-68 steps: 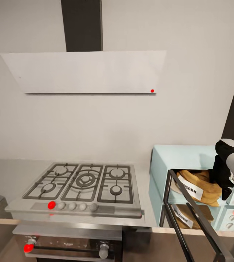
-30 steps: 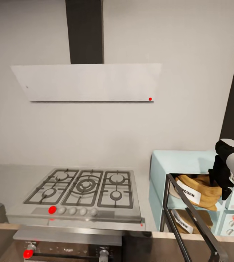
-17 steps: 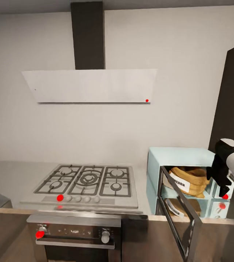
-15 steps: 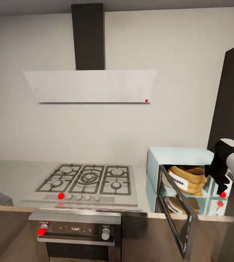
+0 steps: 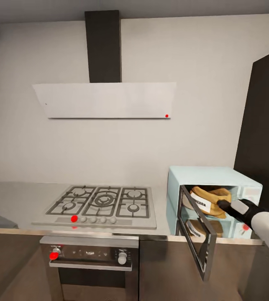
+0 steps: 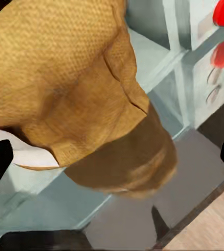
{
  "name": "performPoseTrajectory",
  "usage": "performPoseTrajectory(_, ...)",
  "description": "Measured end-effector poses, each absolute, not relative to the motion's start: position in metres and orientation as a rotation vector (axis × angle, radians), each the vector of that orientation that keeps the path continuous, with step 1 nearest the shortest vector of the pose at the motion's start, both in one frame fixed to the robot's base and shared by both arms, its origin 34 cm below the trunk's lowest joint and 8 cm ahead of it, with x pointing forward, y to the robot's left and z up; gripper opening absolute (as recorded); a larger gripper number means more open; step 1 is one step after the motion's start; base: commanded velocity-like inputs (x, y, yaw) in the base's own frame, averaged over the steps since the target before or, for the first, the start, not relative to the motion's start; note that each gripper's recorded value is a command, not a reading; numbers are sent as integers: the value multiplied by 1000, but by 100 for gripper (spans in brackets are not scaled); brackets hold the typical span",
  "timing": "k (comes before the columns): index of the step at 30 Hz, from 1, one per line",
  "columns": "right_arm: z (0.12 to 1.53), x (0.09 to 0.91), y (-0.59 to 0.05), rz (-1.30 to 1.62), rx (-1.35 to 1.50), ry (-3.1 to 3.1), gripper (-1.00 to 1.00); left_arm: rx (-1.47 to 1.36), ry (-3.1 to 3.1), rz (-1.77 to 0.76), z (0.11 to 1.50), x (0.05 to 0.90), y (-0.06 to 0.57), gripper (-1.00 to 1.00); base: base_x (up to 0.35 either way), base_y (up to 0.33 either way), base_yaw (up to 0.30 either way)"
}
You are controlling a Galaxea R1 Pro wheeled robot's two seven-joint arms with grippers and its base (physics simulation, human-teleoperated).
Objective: In the kitchen, take the popcorn bag from the countertop, put it into the microwave, and heat it until the popcorn is cooked so the cooked popcorn ends up inside the bag.
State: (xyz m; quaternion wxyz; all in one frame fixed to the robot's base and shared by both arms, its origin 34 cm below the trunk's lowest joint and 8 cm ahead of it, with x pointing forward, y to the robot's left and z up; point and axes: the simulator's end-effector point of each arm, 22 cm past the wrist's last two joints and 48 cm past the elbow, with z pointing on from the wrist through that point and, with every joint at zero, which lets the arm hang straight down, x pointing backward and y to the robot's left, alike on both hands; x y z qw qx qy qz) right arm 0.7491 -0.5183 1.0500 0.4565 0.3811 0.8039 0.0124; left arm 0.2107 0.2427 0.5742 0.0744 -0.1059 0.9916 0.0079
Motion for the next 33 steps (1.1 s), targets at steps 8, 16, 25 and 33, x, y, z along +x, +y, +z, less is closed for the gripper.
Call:
performPoseTrajectory(8,1021,743,-497,-29,434,1731,100,-322,2963,36,575,215,249,100,0,0,0)
performPoseTrajectory(16,1030,735,-480,28,264,1629,100,-326,2956,38,575,216,250,100,0,0,0)
performPoseTrajectory(25,1058,732,-475,50,138,1523,100,-324,2930,41,576,222,251,100,0,0,0)
performPoseTrajectory(33,1061,732,-478,42,137,1512,100,-325,2929,42,576,222,251,100,9,-4,0)
